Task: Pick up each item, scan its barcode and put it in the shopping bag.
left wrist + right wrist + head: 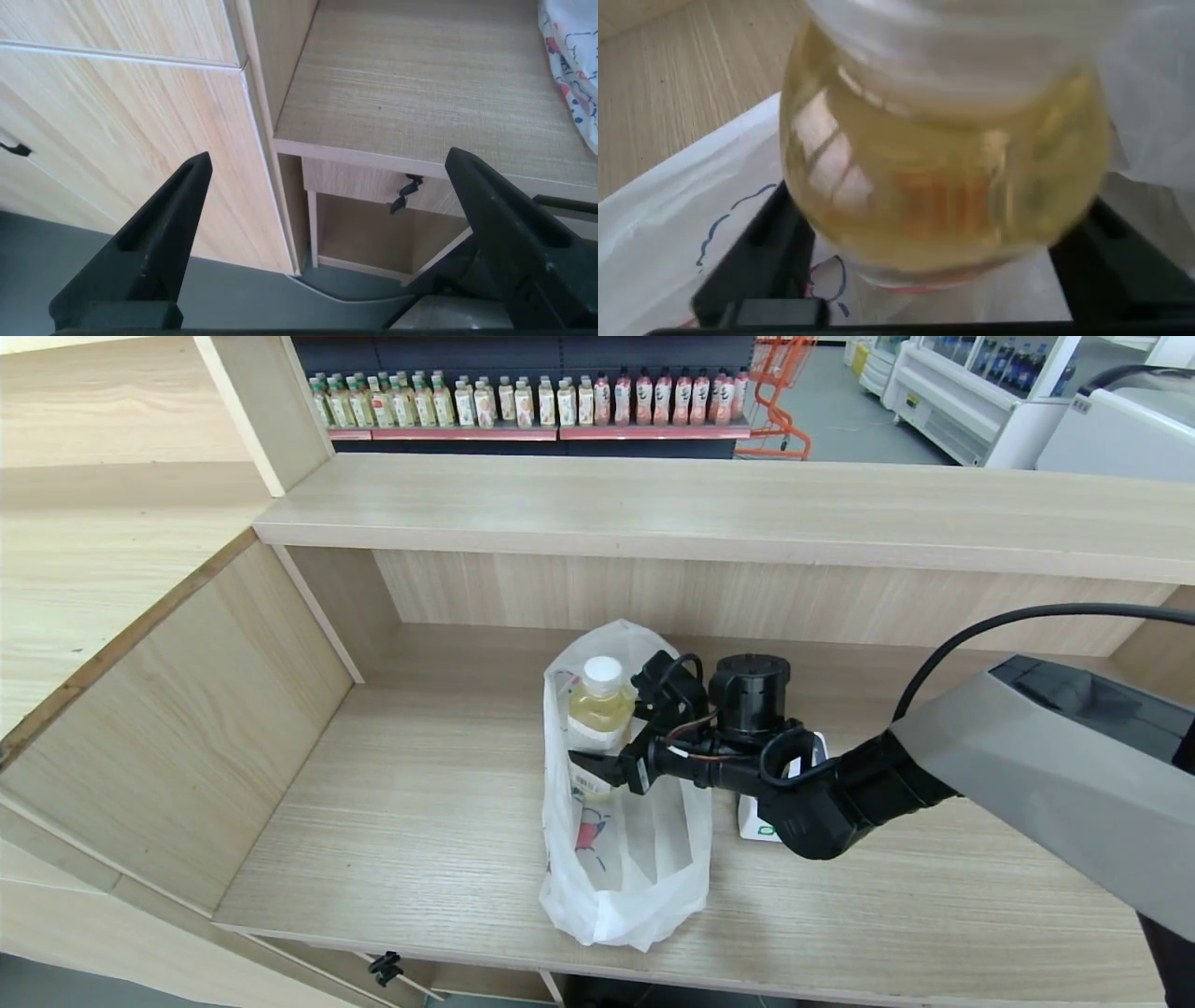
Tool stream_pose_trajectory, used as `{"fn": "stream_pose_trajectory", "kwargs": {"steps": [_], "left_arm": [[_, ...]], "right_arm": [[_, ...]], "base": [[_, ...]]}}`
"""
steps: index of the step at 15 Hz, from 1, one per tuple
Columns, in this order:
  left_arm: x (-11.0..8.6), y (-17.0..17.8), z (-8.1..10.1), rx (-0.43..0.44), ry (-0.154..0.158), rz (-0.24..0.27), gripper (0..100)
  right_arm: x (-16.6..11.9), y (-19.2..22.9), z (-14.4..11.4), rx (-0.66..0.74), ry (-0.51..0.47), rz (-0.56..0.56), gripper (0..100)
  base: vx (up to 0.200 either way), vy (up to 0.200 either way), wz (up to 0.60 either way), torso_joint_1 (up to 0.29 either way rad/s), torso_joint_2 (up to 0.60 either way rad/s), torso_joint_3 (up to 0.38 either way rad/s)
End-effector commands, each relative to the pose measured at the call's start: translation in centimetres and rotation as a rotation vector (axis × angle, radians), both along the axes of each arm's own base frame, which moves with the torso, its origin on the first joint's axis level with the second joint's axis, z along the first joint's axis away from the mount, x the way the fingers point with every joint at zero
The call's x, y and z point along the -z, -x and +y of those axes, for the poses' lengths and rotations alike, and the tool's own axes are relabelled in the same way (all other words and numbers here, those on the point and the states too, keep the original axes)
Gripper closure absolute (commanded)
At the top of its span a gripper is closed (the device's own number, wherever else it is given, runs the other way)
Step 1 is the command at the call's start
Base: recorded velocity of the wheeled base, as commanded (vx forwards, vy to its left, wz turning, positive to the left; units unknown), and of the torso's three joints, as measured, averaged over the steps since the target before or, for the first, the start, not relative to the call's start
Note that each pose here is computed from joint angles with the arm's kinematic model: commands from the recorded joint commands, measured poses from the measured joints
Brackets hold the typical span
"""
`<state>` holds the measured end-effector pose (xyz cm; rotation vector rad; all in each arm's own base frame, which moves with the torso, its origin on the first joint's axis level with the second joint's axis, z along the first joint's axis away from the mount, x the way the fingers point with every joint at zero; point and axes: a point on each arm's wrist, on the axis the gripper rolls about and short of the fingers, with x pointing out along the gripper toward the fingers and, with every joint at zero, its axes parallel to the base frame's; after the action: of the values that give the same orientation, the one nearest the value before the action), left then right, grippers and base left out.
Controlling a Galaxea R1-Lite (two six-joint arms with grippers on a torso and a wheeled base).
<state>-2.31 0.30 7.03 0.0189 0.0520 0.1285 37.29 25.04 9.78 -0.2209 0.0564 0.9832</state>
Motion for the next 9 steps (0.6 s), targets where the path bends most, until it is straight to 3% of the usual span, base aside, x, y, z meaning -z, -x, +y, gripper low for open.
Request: {"fn": "stream_pose_trajectory", "kwargs": {"steps": [1, 5, 9], "left_arm": [[0.0, 0.0, 0.0, 0.0, 0.0, 0.0, 0], [0.0, 0.0, 0.0, 0.0, 0.0, 0.0, 0], [0.0, 0.0, 0.0, 0.0, 0.0, 0.0, 0]], "right_arm": [[-0.1, 0.2, -0.3, 0.011, -0.023, 0.04, 0], [-4.5, 2.0, -2.1, 0.054, -0.251, 0.245, 0], [-4.9, 3.7, -3.7, 0.07, -0.241, 0.277, 0]], "base": [[0.0, 0.0, 0.0, 0.0, 0.0, 0.0], [0.0, 0.0, 0.0, 0.0, 0.0, 0.0], [0.0, 0.0, 0.0, 0.0, 0.0, 0.0]]}}
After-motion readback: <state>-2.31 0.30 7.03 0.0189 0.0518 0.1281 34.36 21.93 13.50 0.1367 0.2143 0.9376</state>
